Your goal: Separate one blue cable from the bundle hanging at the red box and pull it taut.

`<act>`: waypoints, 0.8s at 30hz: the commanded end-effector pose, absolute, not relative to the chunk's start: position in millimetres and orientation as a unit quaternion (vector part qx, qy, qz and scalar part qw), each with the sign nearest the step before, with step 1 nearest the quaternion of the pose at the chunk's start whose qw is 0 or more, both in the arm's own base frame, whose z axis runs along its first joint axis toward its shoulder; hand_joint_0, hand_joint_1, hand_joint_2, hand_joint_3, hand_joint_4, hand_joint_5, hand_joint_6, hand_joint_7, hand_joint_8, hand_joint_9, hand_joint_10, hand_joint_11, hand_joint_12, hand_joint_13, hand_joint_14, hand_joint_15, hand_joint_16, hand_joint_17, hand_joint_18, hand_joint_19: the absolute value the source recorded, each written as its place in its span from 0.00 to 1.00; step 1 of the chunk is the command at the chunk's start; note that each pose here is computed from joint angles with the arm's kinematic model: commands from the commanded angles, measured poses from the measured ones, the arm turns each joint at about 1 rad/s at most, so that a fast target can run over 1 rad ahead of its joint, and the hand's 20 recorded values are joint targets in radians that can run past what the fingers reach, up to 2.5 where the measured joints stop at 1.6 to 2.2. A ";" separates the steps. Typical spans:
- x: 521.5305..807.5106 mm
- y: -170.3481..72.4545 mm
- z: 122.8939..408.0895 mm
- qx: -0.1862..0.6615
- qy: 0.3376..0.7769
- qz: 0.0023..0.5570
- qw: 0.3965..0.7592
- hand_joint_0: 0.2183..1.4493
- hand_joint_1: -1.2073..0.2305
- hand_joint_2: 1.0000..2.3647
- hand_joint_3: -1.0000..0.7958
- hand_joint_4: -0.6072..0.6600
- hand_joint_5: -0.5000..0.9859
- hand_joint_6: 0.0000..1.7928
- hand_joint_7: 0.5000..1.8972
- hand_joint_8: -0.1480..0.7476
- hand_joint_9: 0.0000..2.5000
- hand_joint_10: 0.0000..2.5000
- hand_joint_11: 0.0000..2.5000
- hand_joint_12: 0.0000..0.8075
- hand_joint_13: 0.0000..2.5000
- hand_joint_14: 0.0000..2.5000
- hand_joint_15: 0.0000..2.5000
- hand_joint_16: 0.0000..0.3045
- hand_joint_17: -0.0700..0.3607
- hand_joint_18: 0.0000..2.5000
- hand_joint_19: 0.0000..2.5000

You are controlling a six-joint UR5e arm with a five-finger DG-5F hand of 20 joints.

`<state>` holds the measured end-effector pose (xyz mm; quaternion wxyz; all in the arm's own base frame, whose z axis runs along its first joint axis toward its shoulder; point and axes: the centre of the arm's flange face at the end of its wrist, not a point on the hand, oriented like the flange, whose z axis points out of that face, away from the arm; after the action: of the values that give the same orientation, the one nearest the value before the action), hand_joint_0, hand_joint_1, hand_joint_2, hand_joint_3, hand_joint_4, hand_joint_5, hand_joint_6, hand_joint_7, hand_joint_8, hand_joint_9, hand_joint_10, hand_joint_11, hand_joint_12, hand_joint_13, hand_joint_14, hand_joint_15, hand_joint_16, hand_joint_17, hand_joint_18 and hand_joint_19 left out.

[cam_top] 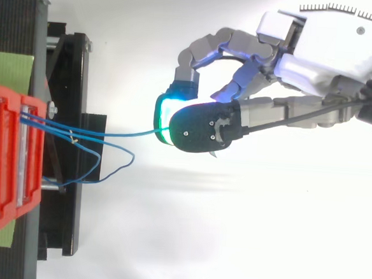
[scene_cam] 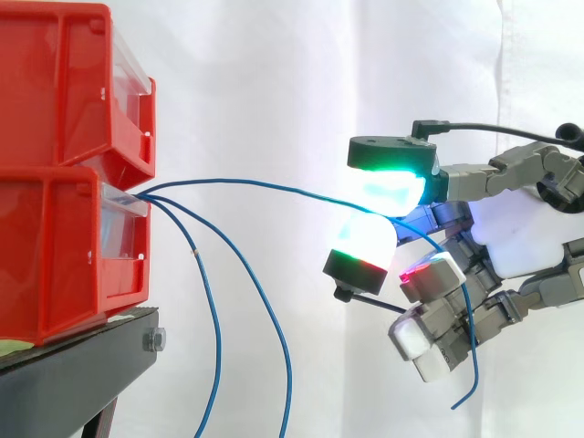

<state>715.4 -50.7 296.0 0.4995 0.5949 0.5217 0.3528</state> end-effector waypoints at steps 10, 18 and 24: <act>715.5 -49.8 296.1 0.595 0.522 0.353 0.499 0.39 0.36 0.01 0.38 0.41 0.18 0.52 0.41 0.48 0.43 0.01 0.44 0.38 0.45 0.01 0.39 0.13 0.37 0.31 0.26; 715.3 -49.9 296.0 0.595 0.522 0.353 0.499 0.39 0.36 0.01 0.36 0.41 0.18 0.52 0.40 0.48 0.42 0.01 0.44 0.37 0.47 0.01 0.46 0.14 0.38 0.34 0.32; 714.3 -51.1 295.6 0.597 0.524 0.350 0.497 0.37 0.37 0.00 0.31 0.49 0.18 0.51 0.35 0.48 0.42 0.01 0.44 0.36 0.48 0.01 0.48 0.14 0.38 0.35 0.33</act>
<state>714.9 -50.7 295.9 0.4988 0.5956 0.5223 0.3516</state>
